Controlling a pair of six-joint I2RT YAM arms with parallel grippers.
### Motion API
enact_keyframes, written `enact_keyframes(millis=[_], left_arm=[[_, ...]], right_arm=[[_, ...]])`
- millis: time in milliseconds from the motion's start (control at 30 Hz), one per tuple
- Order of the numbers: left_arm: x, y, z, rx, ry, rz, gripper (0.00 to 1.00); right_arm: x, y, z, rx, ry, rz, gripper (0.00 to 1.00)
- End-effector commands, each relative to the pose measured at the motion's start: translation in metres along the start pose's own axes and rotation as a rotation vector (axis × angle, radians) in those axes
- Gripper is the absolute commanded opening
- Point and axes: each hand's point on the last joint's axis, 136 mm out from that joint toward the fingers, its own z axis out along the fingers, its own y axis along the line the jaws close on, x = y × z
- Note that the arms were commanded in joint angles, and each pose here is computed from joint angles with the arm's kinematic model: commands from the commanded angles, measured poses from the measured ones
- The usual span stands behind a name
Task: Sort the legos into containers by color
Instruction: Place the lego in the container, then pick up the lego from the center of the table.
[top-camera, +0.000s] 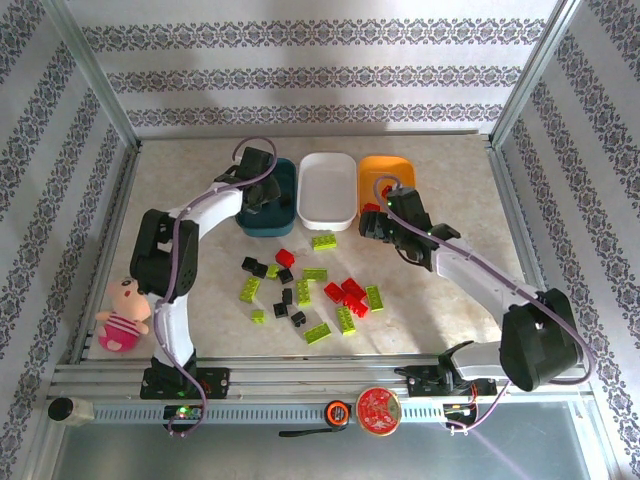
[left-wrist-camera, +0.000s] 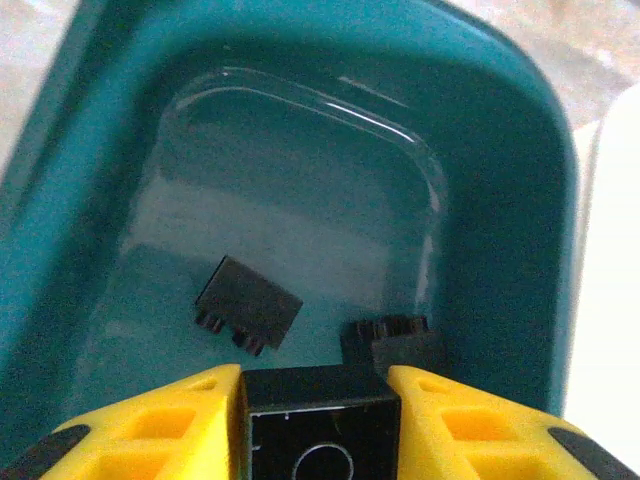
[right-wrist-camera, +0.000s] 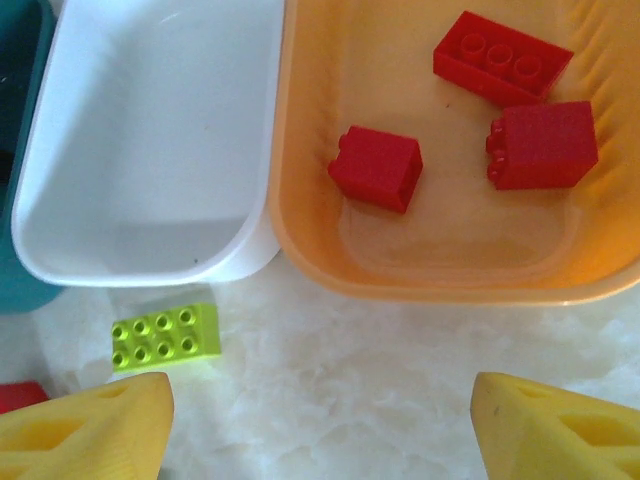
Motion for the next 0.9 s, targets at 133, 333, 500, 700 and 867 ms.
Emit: enact_keyframes(millis=[133, 333, 500, 700, 867], left_arm=[[-0.021, -0.016, -0.030, 0.070, -0.021, -0.009, 0.68], [-0.013, -0.028, -0.086, 0.221, -0.066, -0.049, 0.87], [0.026, -0.022, -0.124, 0.321, -0.060, -0.048, 1.00], [0.085, 0.019, -0.143, 0.334, -0.044, -0.067, 1.00], [0.118, 0.047, -0.151, 0.363, -0.098, -0.087, 1.00]], right_arm=[[0.026, 0.015, -0.009, -0.067, 0.045, -0.052, 0.81], [0.038, 0.029, -0.006, -0.103, 0.089, -0.093, 0.82], [0.057, 0.051, 0.002, -0.148, 0.152, -0.174, 0.83], [0.075, 0.079, 0.022, -0.139, 0.179, -0.225, 0.85], [0.073, 0.099, 0.052, -0.102, 0.118, -0.267, 0.98]])
